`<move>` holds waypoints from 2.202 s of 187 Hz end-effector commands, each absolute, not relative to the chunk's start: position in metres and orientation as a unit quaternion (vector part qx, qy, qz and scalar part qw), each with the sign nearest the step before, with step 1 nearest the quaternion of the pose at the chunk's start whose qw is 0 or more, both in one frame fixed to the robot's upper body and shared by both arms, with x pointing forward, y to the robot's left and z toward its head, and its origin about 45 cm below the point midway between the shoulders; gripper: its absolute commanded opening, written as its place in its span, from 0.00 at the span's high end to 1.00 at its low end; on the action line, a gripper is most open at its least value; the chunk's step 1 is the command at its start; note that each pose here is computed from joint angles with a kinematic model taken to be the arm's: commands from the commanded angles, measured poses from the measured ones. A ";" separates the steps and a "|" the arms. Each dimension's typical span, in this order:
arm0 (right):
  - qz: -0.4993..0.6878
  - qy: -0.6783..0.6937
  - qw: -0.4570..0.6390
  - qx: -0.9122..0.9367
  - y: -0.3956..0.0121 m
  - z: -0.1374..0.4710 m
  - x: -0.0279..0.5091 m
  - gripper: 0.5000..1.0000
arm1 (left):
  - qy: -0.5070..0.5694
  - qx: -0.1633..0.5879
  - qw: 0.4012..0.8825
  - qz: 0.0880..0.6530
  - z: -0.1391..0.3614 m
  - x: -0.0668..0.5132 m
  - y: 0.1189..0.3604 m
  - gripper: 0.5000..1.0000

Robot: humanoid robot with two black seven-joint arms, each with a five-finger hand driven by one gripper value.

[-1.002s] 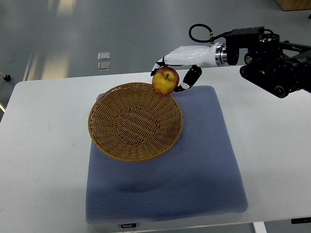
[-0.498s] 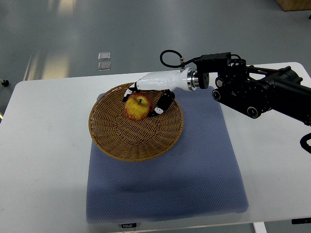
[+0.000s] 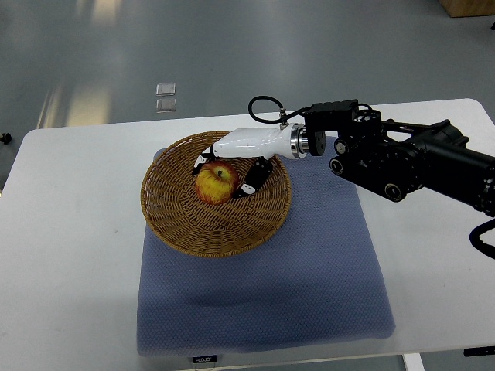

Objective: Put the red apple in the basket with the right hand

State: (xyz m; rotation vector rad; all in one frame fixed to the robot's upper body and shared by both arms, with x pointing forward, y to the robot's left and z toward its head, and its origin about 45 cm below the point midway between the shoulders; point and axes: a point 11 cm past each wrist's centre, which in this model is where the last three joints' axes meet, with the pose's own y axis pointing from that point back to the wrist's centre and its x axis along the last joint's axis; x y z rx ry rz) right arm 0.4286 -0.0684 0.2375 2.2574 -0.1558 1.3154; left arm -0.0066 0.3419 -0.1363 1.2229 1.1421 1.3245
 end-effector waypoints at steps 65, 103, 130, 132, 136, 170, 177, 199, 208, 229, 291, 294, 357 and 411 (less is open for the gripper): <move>0.483 -0.065 0.249 0.837 -0.065 0.241 0.429 0.27 | 0.468 0.502 0.483 0.543 -0.136 -0.007 0.342 0.00; 0.482 -0.065 0.248 0.838 -0.064 0.241 0.429 0.26 | 0.469 0.502 0.483 0.543 -0.136 -0.007 0.341 0.00; 0.483 -0.068 0.247 0.837 -0.066 0.244 0.430 0.22 | 0.469 0.502 0.483 0.544 -0.136 -0.007 0.342 0.00; 0.483 -0.068 0.247 0.837 -0.065 0.244 0.430 0.22 | 0.468 0.502 0.483 0.543 -0.136 -0.007 0.342 0.00; 0.484 -0.069 0.248 0.837 -0.067 0.245 0.431 0.21 | 0.469 0.502 0.483 0.544 -0.136 -0.007 0.342 0.00; 0.491 -0.117 0.224 0.834 -0.077 0.270 0.445 0.18 | 0.469 0.501 0.483 0.543 -0.136 -0.007 0.341 0.00; 0.491 -0.131 0.220 0.832 -0.083 0.278 0.450 0.17 | 0.468 0.502 0.483 0.543 -0.136 -0.007 0.342 0.00; 0.480 -0.176 0.205 0.835 -0.104 0.298 0.463 0.17 | 0.469 0.502 0.483 0.544 -0.136 -0.007 0.342 0.00; 0.470 -0.195 0.192 0.839 -0.108 0.305 0.466 0.17 | 0.469 0.502 0.483 0.544 -0.136 -0.007 0.342 0.00; 0.396 -0.280 0.103 0.869 -0.114 0.333 0.476 0.17 | 0.469 0.501 0.483 0.543 -0.136 -0.007 0.341 0.00; 0.164 -0.426 -0.048 0.888 -0.147 0.316 0.486 0.17 | 0.468 0.502 0.483 0.543 -0.136 -0.007 0.342 0.00; 0.153 -0.432 -0.053 0.887 -0.148 0.314 0.486 0.17 | 0.468 0.502 0.483 0.543 -0.136 -0.007 0.342 0.00; -0.028 -0.524 -0.150 0.838 -0.183 0.275 0.487 0.17 | 0.468 0.502 0.483 0.543 -0.136 -0.007 0.342 0.00; -0.140 -0.568 -0.164 0.795 -0.208 0.241 0.486 0.17 | 0.468 0.502 0.483 0.543 -0.136 -0.007 0.342 0.00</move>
